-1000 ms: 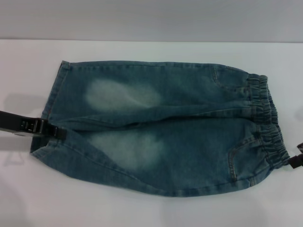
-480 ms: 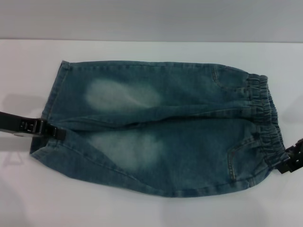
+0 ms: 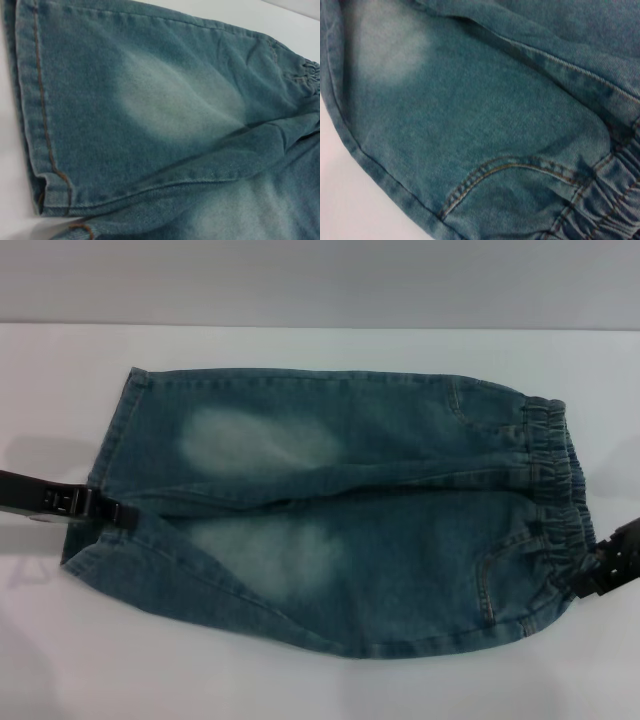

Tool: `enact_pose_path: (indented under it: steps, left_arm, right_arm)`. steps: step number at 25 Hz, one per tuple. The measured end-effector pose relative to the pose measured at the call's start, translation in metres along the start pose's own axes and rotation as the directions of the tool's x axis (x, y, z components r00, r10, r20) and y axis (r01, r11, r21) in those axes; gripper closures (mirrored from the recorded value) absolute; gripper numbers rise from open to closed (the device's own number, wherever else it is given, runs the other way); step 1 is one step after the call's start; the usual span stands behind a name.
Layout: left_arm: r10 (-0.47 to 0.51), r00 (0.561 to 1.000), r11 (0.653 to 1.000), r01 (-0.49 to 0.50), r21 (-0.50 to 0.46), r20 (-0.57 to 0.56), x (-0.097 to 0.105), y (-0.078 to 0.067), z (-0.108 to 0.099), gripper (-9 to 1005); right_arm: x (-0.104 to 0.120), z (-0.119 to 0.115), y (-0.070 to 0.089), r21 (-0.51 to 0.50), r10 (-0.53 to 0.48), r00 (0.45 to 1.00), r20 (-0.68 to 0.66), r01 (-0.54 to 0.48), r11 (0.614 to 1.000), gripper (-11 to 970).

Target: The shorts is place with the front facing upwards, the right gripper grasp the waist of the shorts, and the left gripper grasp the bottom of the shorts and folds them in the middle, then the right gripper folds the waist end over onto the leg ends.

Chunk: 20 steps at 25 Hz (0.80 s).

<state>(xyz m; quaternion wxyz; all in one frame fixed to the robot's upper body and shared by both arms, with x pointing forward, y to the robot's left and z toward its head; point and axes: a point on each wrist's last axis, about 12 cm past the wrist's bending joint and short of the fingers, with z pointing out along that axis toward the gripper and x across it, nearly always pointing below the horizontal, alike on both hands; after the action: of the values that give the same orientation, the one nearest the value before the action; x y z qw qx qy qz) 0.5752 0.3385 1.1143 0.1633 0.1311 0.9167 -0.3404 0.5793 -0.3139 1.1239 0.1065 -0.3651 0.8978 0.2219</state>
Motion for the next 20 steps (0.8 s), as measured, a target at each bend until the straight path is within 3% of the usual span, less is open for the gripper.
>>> enact_pose_path:
  steps: [9, 20]
  left_arm:
    - [0.005, 1.000, 1.000, -0.005, -0.005, -0.001, -0.002, 0.000, 0.000, 980]
    - [0.009, 1.000, 1.000, -0.009, -0.011, 0.000, -0.002, 0.001, -0.002, 980]
  right_arm:
    - [-0.005, -0.003, 0.001, -0.001, -0.005, 1.000, 0.029, 0.005, 1.000, 280]
    - [-0.004, -0.015, -0.004, 0.069, -0.024, 0.998, -0.056, 0.028, 0.997, 279]
